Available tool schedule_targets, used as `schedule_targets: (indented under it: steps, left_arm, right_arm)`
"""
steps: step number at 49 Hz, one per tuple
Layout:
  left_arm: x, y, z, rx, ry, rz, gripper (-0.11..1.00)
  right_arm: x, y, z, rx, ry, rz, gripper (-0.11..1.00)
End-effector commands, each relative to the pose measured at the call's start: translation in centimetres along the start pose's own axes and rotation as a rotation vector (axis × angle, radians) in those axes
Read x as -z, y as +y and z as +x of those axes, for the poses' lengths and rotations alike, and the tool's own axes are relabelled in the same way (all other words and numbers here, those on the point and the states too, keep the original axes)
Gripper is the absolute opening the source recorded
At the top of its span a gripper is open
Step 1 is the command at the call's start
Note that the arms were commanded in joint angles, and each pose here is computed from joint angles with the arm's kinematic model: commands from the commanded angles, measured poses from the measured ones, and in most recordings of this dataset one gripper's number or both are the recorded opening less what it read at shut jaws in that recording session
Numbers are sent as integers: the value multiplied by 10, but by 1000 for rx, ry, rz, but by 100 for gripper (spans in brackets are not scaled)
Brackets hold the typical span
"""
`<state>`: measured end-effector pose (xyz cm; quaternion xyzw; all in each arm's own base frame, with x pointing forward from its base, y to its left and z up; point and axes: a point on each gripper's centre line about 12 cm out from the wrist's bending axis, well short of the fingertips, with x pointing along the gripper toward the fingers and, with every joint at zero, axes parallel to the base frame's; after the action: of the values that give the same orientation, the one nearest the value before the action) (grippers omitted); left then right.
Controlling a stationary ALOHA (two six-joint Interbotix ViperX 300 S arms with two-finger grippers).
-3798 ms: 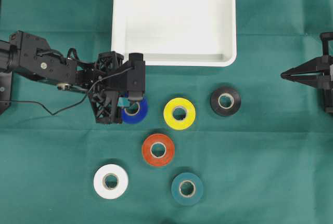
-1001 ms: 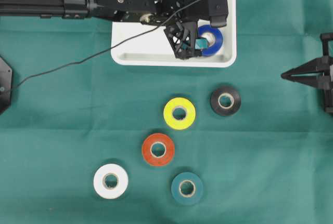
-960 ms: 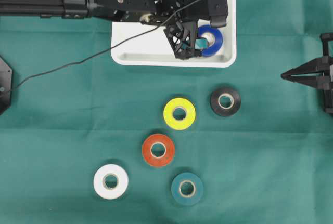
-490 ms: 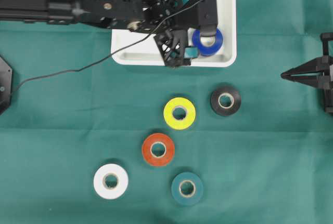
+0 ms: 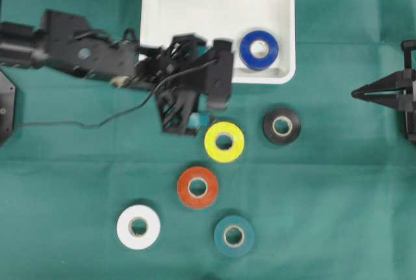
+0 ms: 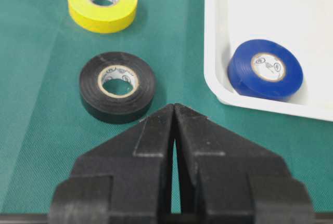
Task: Put the tape into the white case with the left arm.
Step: 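Release the blue roll in the tray and retract the left gripper, then reach the left gripper down to the teal tape roll and grasp it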
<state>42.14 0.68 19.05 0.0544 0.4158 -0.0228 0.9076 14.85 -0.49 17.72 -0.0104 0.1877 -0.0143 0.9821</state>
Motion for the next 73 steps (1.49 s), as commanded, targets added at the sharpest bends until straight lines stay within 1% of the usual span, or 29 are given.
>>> schedule_targets:
  steps: [1,4,8,17,31,40,55,65,70,73]
  left_arm:
    - [-3,-2,-23,-1,-45,-13,93]
    - [6,-4,-27,2,-33,-31,93]
    - [19,-6,-35,4,-20,-43,93]
    - [42,-9,-51,5,-10,-58,93]
    - [70,-13,-73,6,-11,-63,93]
    - [93,-15,-86,4,-7,-63,93]
    - [127,-20,-110,-5,-93,-61,93]
    - [137,-21,-114,-5,-100,-61,93]
    - [134,-23,-112,2,-100,-45,93]
    - [133,-28,-111,14,-97,-29,93]
  right_arm:
    - [-5,0,0,0,-14,0,-9]
    - [-5,0,0,0,-15,0,-9]
    - [-5,0,0,0,-15,0,-9]
    - [-6,0,0,0,-17,2,-9]
    - [-5,0,0,0,-17,2,-9]
    - [-5,0,0,0,-18,0,-9]
    - [-5,0,0,0,-17,0,-9]
    - [-5,0,0,0,-18,0,-9]
    - [-5,0,0,0,-18,0,-9]
    - [-5,0,0,0,-18,0,-9]
